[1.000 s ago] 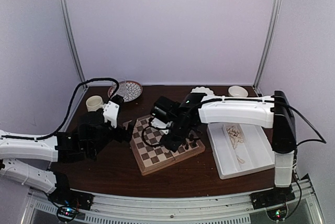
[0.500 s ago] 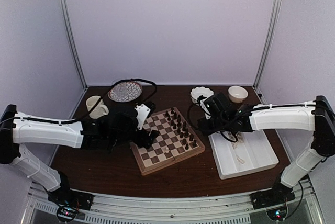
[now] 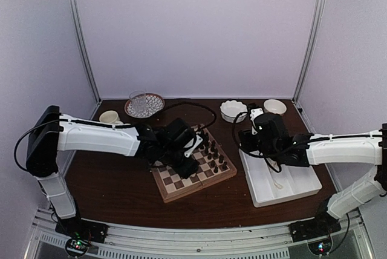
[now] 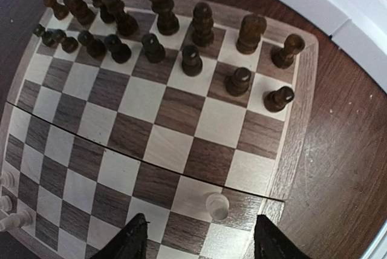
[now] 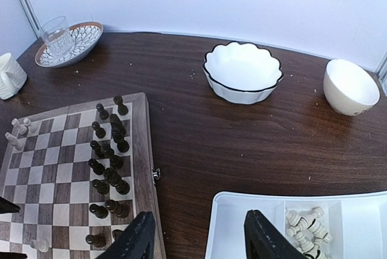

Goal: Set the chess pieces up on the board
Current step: Pick up the pawn from the chessboard.

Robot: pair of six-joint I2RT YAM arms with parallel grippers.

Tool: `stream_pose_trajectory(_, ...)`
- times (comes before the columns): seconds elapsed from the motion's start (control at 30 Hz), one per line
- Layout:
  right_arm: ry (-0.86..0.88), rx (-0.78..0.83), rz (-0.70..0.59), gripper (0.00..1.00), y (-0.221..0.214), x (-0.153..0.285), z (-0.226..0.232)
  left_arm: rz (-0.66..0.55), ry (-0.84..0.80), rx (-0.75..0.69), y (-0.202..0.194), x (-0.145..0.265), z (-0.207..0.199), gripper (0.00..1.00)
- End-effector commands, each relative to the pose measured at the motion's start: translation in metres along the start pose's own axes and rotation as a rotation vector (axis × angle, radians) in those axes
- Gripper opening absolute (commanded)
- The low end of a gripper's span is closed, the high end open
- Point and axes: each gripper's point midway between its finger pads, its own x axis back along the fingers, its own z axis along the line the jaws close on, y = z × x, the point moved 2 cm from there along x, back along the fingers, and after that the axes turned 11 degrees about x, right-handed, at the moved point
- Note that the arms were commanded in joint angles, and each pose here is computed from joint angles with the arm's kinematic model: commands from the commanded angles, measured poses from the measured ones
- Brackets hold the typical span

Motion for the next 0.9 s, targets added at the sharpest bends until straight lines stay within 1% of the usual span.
stream_pose_trajectory(0.0, -0.024, -0.060, -0.096, 0.54, 0.014, 0.009, -0.009, 0.110, 0.012, 0.003, -0.013, -0.007, -0.001, 0.58)
stream_pose_trajectory(0.1, -0.026, -0.058, -0.094, 0.54, 0.015, 0.010, -0.009, 0.133, 0.007, -0.004, -0.015, -0.012, -0.004, 0.56)
stream_pose_trajectory(0.33, -0.009, -0.050, -0.081, 0.54, 0.015, 0.006, -0.004, 0.140, 0.012, -0.027, -0.016, -0.020, -0.009, 0.49)
stream_pose_trajectory(0.5, 0.006, -0.043, -0.071, 0.54, 0.014, 0.004, -0.001, 0.138, 0.013, -0.041, -0.014, -0.023, -0.012, 0.40)
stream_pose_trajectory(0.8, 0.022, -0.034, -0.053, 0.54, 0.012, -0.001, 0.005, 0.127, 0.008, -0.056, -0.013, -0.023, -0.015, 0.29)
stream_pose_trajectory(0.87, 0.026, -0.033, -0.052, 0.54, 0.012, -0.001, 0.006, 0.124, 0.006, -0.058, -0.012, -0.023, -0.016, 0.25)
